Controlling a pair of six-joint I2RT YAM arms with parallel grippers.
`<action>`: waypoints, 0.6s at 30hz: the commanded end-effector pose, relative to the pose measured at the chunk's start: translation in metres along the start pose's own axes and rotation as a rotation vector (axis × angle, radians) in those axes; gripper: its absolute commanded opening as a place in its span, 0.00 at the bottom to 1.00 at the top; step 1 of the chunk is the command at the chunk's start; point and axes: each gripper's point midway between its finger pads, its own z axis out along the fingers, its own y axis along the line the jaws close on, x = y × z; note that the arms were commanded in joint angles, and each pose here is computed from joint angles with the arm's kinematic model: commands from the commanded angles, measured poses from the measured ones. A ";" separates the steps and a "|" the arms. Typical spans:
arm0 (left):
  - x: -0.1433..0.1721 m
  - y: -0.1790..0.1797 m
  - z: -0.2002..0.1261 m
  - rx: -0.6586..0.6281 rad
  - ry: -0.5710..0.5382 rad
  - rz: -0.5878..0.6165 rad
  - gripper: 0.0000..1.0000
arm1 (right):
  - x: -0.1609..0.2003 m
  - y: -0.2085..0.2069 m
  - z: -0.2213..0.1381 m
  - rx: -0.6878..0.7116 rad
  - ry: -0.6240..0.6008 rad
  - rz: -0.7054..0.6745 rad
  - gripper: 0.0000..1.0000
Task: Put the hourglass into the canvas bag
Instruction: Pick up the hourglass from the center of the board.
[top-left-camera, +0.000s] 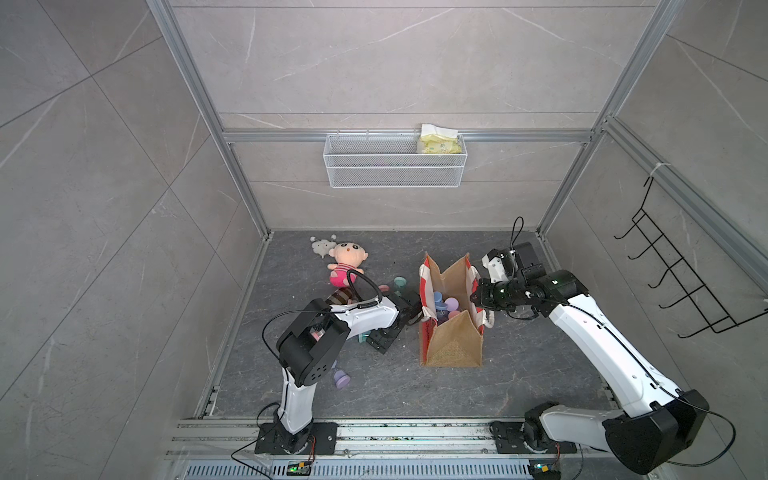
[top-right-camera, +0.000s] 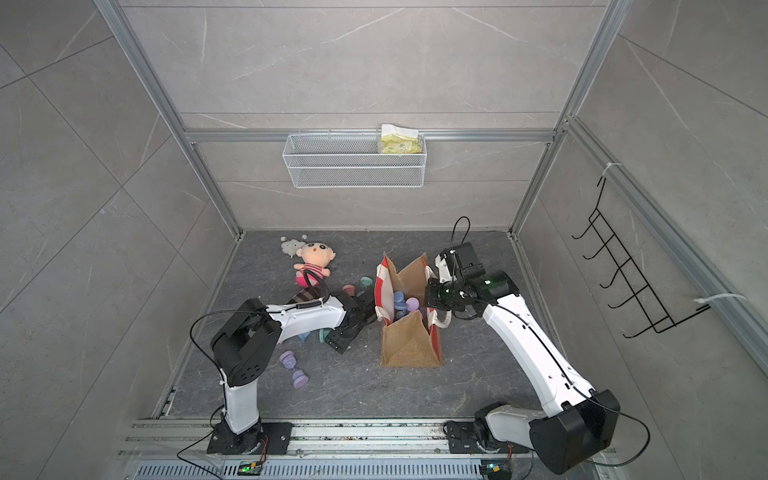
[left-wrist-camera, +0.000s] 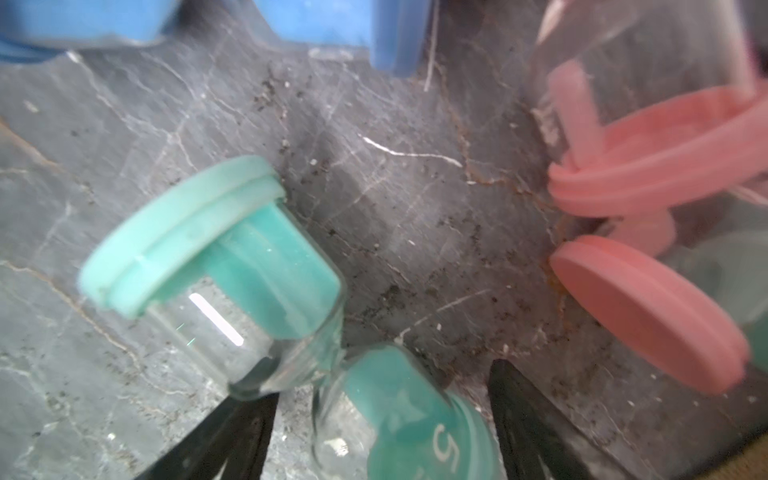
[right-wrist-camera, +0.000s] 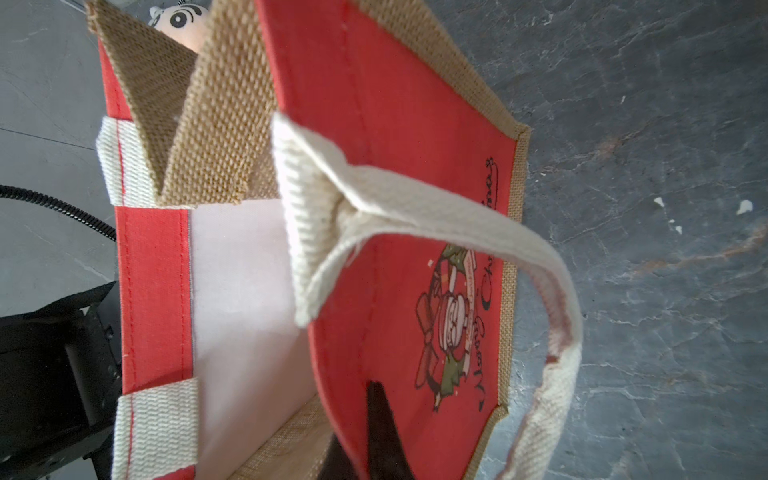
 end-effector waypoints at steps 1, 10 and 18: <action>-0.007 0.016 0.001 -0.070 -0.018 -0.068 0.81 | -0.008 0.013 -0.006 -0.058 -0.025 -0.026 0.00; -0.011 0.025 0.015 -0.128 0.018 -0.121 0.79 | -0.007 0.014 -0.002 -0.070 -0.016 -0.014 0.00; -0.009 0.025 0.018 -0.128 0.033 -0.101 0.64 | -0.008 0.015 -0.002 -0.072 -0.020 -0.006 0.00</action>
